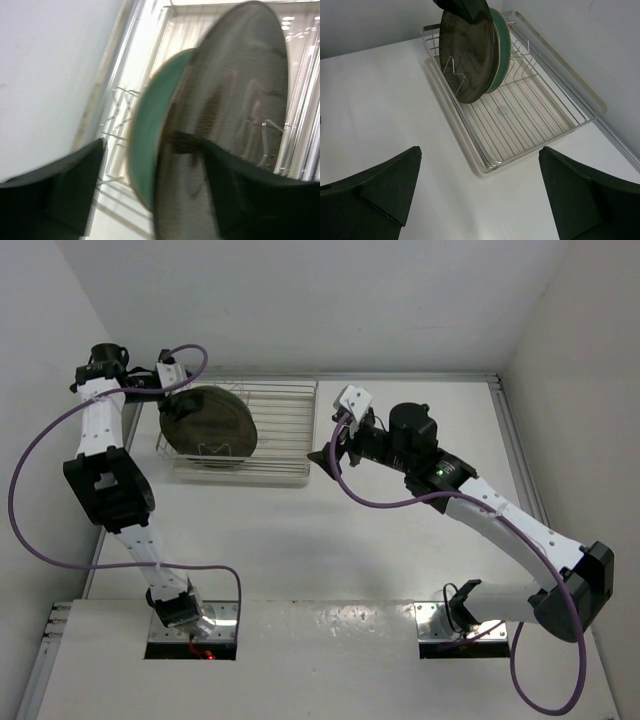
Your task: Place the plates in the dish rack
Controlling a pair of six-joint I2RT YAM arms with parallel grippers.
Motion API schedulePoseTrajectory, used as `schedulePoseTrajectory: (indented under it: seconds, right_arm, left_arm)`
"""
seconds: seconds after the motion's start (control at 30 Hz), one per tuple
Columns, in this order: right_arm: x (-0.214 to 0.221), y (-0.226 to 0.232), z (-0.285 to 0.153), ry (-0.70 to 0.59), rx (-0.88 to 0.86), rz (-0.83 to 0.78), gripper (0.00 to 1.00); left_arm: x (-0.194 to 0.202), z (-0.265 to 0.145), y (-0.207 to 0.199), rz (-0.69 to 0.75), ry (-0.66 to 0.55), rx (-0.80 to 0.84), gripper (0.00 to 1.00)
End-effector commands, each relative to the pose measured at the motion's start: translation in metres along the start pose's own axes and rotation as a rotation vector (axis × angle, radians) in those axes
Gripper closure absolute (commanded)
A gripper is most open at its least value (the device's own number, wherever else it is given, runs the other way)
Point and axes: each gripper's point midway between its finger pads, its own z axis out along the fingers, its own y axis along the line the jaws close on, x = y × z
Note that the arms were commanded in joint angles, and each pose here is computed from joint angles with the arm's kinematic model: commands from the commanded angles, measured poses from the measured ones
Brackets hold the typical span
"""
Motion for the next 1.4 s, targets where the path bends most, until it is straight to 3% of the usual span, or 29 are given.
schedulePoseTrajectory:
  seconds: [0.0, 0.03, 0.1, 0.33, 0.5, 0.53, 0.63, 0.8, 0.87, 1.03, 1.27, 1.37]
  right_arm:
    - [-0.025, -0.002, 0.001, -0.062, 0.004, -0.015, 0.0]
    - [-0.02, -0.004, 0.001, -0.042, 0.015, 0.005, 0.0]
    - [-0.016, -0.014, 0.001, -0.018, 0.066, 0.041, 0.0]
    - [0.045, -0.065, -0.021, 0.176, 0.283, 0.346, 0.0]
    - [0.096, -0.098, -0.059, 0.29, 0.531, 0.534, 0.0]
    - [0.105, -0.1, -0.069, 0.296, 0.582, 0.599, 0.0]
    - [0.15, -0.12, -0.115, 0.397, 0.801, 0.69, 0.0]
    - [0.212, -0.118, -0.177, 0.568, 1.061, 0.768, 0.0]
    - [0.225, -0.11, -0.188, 0.62, 1.095, 0.795, 0.0]
    - [0.245, -0.101, -0.199, 0.759, 1.085, 0.775, 0.0]
    - [0.25, -0.091, -0.198, 0.896, 1.015, 0.779, 0.0]
    - [0.249, -0.089, -0.194, 0.888, 0.985, 0.784, 0.0]
  left_arm:
    - [-0.056, -0.03, 0.034, 0.121, -0.053, -0.114, 0.09]
    - [-0.067, -0.035, 0.038, 0.102, -0.057, -0.132, 0.01]
    - [-0.093, -0.049, 0.052, 0.152, -0.051, -0.193, 0.01]
    - [-0.135, -0.101, 0.091, 0.034, 0.032, -0.445, 0.01]
    - [-0.135, -0.178, 0.112, -0.3, 0.104, -0.849, 0.01]
    - [-0.111, -0.202, 0.112, -0.375, 0.191, -0.979, 0.01]
    - [-0.062, -0.251, 0.077, -0.512, 0.362, -1.172, 0.01]
    - [0.026, -0.29, -0.02, -0.75, 0.63, -1.273, 0.01]
    - [0.066, -0.281, -0.072, -0.867, 0.731, -1.235, 0.01]
    - [0.115, -0.246, -0.166, -1.019, 0.85, -1.094, 0.01]
    - [0.12, -0.23, -0.184, -1.056, 0.822, -1.054, 0.01]
    - [0.117, -0.228, -0.182, -1.044, 0.816, -1.053, 0.01]
